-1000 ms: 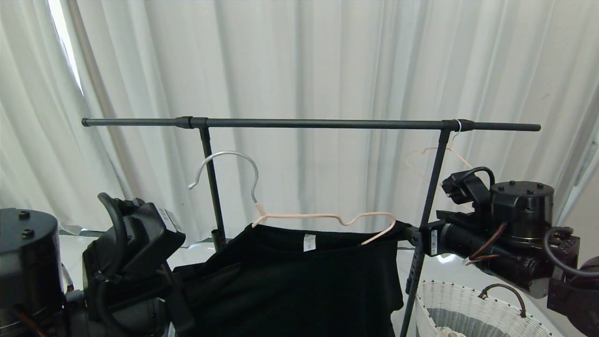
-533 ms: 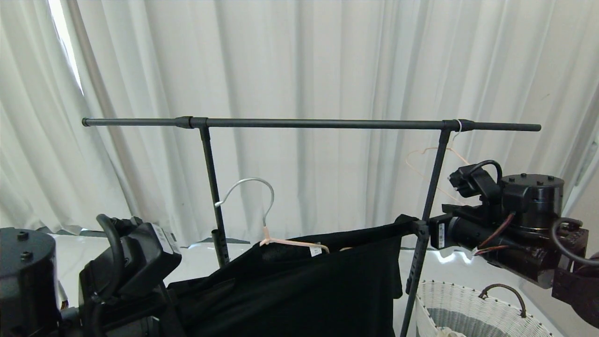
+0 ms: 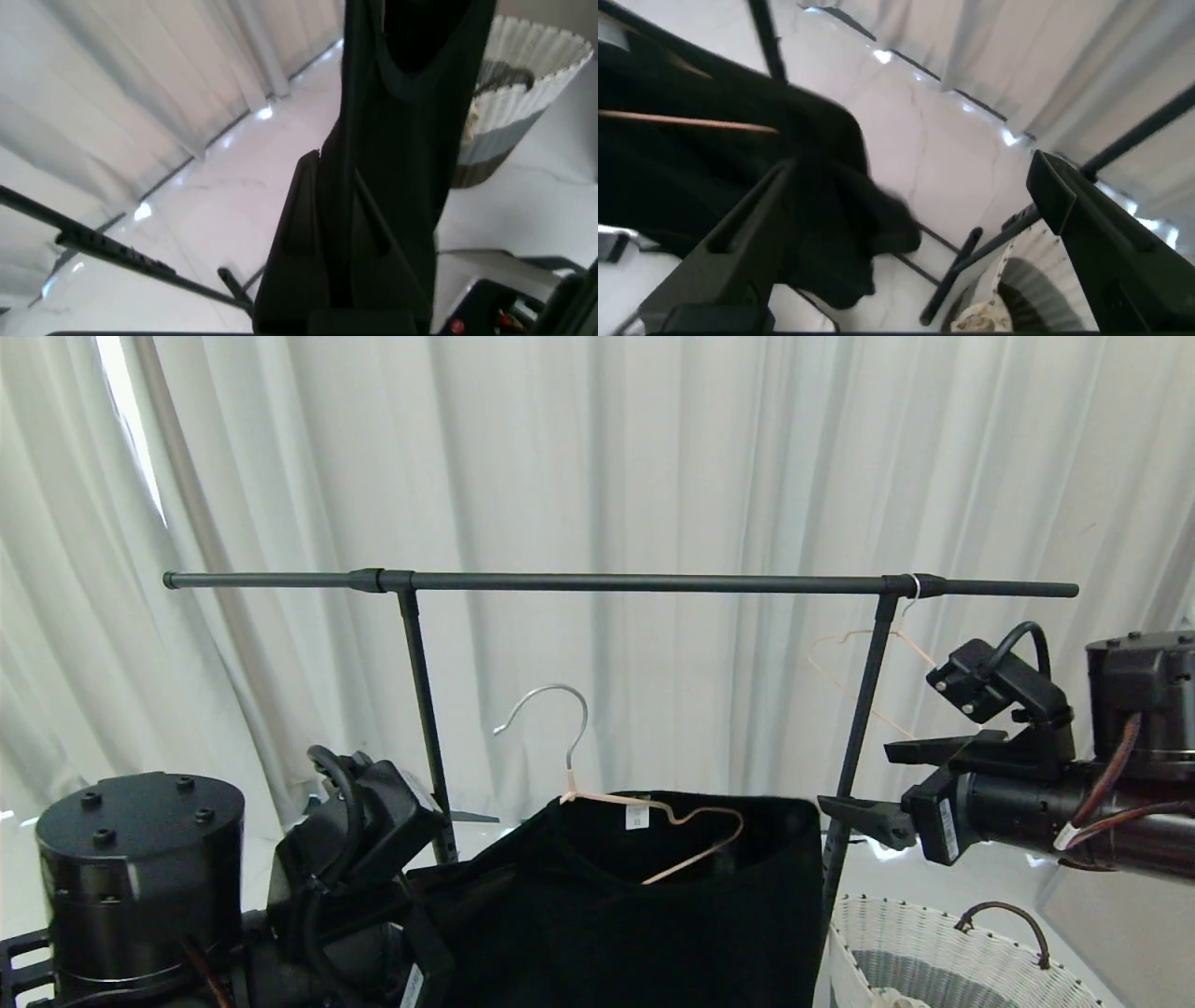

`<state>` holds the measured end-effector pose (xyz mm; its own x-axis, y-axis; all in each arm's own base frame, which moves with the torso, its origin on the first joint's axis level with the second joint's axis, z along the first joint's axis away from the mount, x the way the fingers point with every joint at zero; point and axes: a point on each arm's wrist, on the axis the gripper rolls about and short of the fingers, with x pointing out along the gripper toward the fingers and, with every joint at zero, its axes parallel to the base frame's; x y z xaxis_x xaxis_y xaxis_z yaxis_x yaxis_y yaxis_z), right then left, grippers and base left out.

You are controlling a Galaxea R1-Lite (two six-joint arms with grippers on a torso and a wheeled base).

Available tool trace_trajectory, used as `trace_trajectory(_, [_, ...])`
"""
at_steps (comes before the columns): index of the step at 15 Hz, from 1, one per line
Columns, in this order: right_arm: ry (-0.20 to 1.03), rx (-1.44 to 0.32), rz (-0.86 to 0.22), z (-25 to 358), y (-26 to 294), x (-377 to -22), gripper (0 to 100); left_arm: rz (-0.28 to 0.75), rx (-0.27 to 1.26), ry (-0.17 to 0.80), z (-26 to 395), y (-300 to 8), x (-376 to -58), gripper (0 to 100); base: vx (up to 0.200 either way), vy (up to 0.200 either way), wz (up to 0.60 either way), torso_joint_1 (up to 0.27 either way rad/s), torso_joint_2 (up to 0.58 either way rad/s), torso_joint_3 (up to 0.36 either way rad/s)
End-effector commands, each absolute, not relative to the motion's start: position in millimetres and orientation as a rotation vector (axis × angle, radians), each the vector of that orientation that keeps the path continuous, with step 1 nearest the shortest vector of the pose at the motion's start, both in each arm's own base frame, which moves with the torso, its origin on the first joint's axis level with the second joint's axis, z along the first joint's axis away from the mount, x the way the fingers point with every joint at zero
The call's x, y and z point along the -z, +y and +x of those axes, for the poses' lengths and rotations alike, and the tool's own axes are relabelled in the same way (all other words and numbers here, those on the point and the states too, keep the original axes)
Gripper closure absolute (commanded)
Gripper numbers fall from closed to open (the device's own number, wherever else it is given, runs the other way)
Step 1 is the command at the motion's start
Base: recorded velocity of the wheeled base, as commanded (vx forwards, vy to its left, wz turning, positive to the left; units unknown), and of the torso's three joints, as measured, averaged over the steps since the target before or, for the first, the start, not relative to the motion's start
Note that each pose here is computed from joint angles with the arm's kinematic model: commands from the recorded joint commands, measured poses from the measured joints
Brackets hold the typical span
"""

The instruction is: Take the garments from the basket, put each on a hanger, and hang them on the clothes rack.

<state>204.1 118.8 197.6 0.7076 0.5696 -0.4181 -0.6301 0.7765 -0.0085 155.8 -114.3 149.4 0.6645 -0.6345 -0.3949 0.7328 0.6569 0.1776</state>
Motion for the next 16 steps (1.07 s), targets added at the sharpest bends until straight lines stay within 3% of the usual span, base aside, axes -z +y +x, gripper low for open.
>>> trace_trajectory(1, [0.341,-0.675,-0.158,197.4,110.2,-218.5,0,0.347,0.794,0.347,158.2,-116.5,-141.7,100,0.000,0.000,0.00,0.000,0.00,0.000])
trace_trajectory(4, [0.365,-0.735,-0.214,196.6,110.7,-217.5,0,0.344,0.802,0.330,150.2,-112.7,-143.2,100,0.000,0.000,0.00,0.000,0.00,0.000])
trace_trajectory(7, [0.362,-0.920,-0.343,187.5,118.9,-211.5,0,0.348,0.853,0.296,136.9,-114.8,-146.7,100,0.000,0.000,0.00,0.000,0.00,0.000])
trace_trajectory(11, [0.392,-1.224,-0.442,158.6,162.4,-199.2,0,0.363,0.956,0.251,123.0,-127.7,-149.0,100,0.000,0.000,0.00,0.000,0.00,0.000])
trace_trajectory(16, [0.396,-1.328,-0.526,157.9,193.2,-186.9,0,0.376,1.043,0.226,111.5,-138.5,-150.1,100,0.000,0.000,0.00,0.000,0.00,0.000])
